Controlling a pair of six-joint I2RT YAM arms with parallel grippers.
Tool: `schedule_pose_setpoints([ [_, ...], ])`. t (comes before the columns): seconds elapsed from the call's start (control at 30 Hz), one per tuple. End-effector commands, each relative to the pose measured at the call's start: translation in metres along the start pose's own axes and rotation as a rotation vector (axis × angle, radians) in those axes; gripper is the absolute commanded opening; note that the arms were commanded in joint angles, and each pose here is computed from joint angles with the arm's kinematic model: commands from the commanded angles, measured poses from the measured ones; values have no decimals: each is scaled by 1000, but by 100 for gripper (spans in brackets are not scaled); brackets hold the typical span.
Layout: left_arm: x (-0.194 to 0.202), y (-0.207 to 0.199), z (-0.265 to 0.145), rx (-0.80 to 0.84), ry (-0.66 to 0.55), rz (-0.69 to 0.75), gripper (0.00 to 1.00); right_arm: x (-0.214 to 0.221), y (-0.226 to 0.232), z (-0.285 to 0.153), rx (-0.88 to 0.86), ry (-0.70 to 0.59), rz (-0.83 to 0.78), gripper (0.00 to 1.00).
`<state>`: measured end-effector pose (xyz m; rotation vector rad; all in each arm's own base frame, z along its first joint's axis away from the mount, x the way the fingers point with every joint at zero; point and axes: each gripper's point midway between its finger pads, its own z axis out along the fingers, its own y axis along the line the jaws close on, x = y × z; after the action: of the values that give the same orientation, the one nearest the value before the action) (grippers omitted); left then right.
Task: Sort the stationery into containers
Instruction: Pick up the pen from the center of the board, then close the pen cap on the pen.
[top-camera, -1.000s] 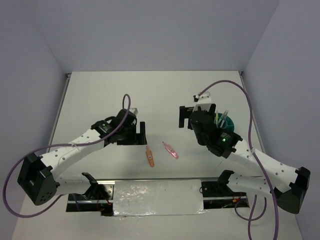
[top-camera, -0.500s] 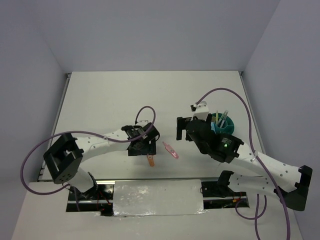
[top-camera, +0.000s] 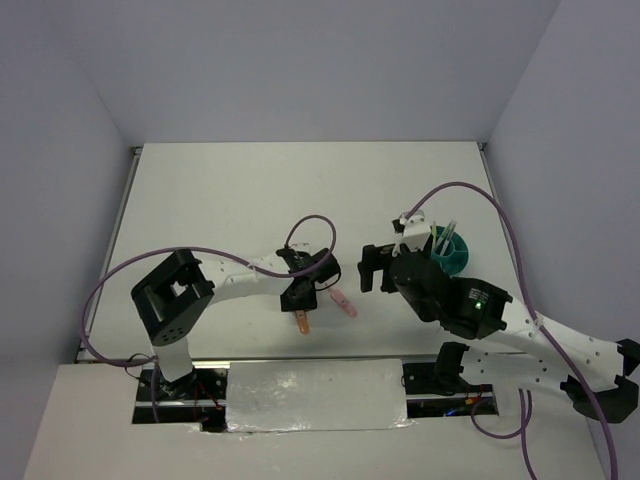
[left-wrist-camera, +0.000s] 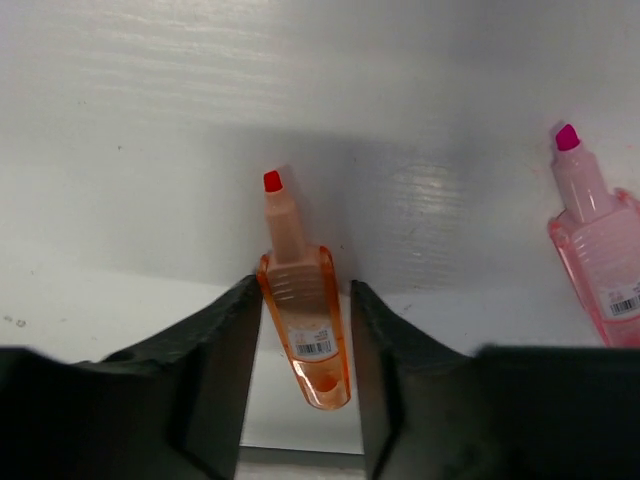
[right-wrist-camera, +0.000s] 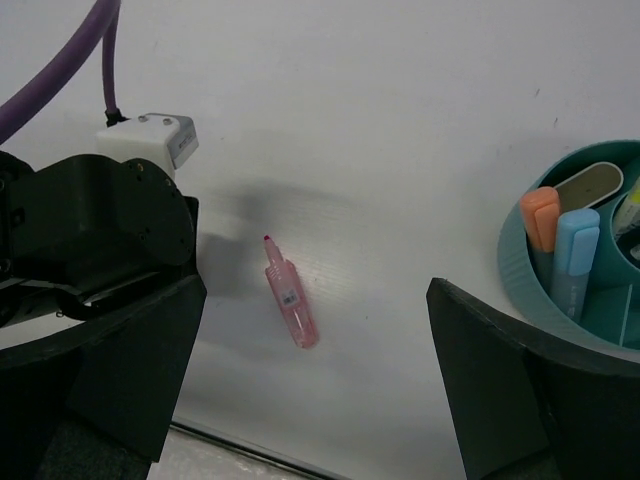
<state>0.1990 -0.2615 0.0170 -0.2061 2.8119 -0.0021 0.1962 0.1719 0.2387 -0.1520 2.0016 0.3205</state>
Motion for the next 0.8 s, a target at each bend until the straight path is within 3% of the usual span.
schedule_pose_setpoints([
  [0.0, 13, 1, 3, -23, 24, -23, 48, -19, 0, -9, 8, -40, -23, 100],
  [0.07, 25, 6, 9, -27, 62, -34, 39, -22, 3, -9, 3, -47, -35, 100],
  [0.13, 30, 8, 12, -19, 75, -41, 18, -24, 8, -8, -18, -54, -24, 100],
  [0.23, 17, 4, -2, -1, 33, -57, 0, -29, 29, -14, -152, -79, 72, 100],
  [0.3, 2, 0, -19, 19, -19, -67, 0, -41, 58, -31, -367, -137, 100, 100],
  [0.37, -27, -14, -55, 110, -114, -88, 0, -50, 71, -43, -466, -171, 137, 100],
  [0.53, -88, -51, -168, 514, -366, -129, 0, -73, 102, -64, -628, -177, 187, 96],
  [0.63, -114, -44, -214, 592, -484, -208, 0, -81, 123, -76, -739, -167, 194, 87],
  [0.77, -125, -31, -242, 575, -508, -227, 0, -71, 135, -66, -766, -154, 258, 80],
])
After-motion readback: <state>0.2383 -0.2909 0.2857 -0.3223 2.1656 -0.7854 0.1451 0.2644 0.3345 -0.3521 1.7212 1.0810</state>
